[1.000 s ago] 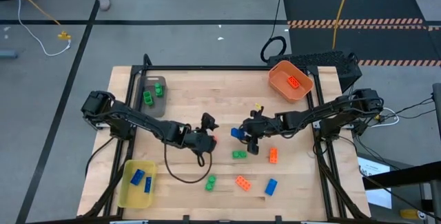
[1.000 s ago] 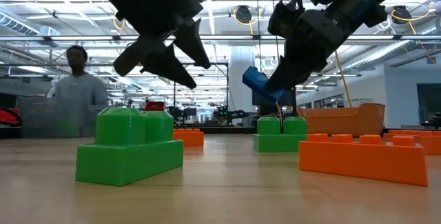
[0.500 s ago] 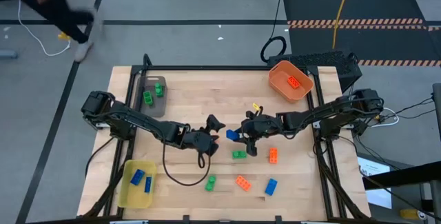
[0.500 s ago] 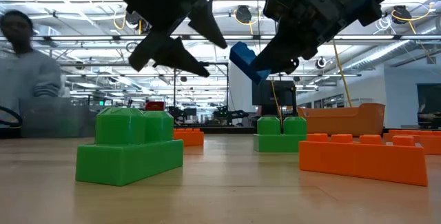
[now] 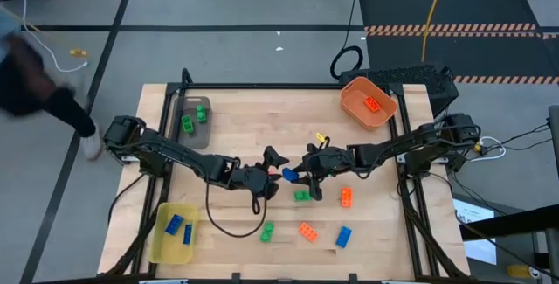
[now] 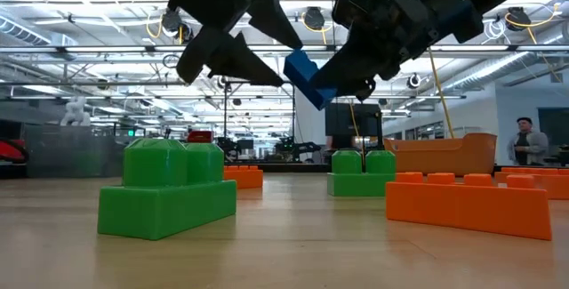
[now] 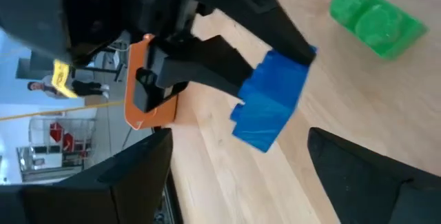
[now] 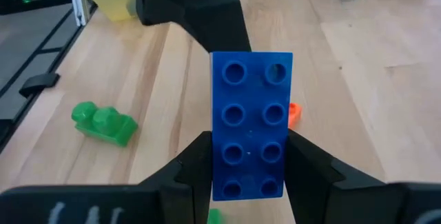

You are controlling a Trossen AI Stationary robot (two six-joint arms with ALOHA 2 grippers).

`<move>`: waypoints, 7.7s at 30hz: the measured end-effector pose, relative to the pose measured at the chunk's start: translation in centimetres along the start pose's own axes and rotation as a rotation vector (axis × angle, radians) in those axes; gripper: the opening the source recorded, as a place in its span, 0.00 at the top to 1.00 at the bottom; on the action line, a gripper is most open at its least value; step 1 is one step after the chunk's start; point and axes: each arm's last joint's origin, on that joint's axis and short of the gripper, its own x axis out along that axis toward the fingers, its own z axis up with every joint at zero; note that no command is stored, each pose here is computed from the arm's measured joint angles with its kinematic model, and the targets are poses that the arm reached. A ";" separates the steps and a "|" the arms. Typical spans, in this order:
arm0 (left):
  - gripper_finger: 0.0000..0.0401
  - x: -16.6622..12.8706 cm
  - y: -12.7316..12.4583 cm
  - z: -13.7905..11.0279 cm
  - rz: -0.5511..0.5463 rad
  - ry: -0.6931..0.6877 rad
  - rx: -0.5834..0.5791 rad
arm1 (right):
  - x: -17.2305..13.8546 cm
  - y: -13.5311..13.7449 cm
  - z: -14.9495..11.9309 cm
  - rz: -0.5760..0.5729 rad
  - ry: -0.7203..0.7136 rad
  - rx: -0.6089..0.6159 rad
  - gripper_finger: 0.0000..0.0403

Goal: Sort & place blocks by color
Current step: Put the blue game piece into the yellow bin, then put the green game piece into the black bin

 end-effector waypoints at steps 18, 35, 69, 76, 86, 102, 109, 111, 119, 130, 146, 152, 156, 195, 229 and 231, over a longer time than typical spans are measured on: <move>0.43 -0.2 -0.1 0.5 0.006 -0.030 -0.014 | 0.0 0.2 0.3 0.029 -0.031 -0.001 0.70; 0.75 -0.6 -0.5 0.9 -0.001 -0.043 -0.009 | 0.0 0.2 0.4 0.038 -0.031 -0.002 0.69; 0.30 0.4 -0.1 0.7 -0.089 -0.187 -0.005 | -0.1 0.4 0.8 0.105 -0.073 -0.018 0.68; 0.50 2.5 -2.1 1.0 -0.113 -0.193 0.012 | 0.0 0.6 0.3 0.124 -0.032 -0.025 0.68; 0.76 2.5 -2.3 1.1 -0.067 -0.139 0.031 | -0.1 0.4 0.0 0.099 -0.023 -0.027 0.68; 0.76 -2.9 -1.9 1.8 -0.072 -0.041 -0.179 | -0.1 0.2 0.3 -0.031 -0.080 -0.055 0.38; 0.76 -8.0 -2.5 1.0 -0.206 0.059 -0.421 | -0.1 0.0 -0.1 -0.055 -0.041 -0.056 0.32; 0.76 -9.7 -2.9 1.1 -0.251 0.079 -0.442 | -0.1 -0.1 -0.3 -0.056 -0.023 -0.056 0.32; 0.76 -15.8 -4.2 0.5 -0.389 0.342 -0.719 | -0.1 -0.7 0.0 -0.070 -0.039 -0.062 0.32; 0.76 -20.6 -8.0 -0.3 -0.519 0.676 -1.012 | -0.2 -1.1 0.7 -0.070 -0.105 -0.080 0.32; 0.76 -25.2 -10.5 -1.2 -0.499 0.945 -1.180 | -0.5 -3.4 1.6 -0.129 -0.168 -0.055 0.32; 0.64 -25.8 -10.9 -1.2 -0.533 0.991 -1.186 | -0.5 -3.3 1.6 -0.127 -0.167 -0.049 0.32; 0.50 -26.0 -11.0 -1.3 -0.548 1.021 -1.187 | -0.5 -3.3 1.6 -0.124 -0.168 -0.029 0.32; 0.39 -6.5 -1.3 -4.8 -0.285 0.495 -1.056 | -0.2 0.4 -2.2 -0.053 0.165 -0.064 0.32; 0.39 -4.1 -0.9 -3.9 -0.223 0.148 -1.161 | 0.9 4.0 -6.3 -0.110 0.332 -0.076 0.32; 0.39 -4.1 -0.9 -3.9 -0.224 0.152 -1.158 | 1.3 4.0 -6.5 -0.108 0.323 -0.078 0.32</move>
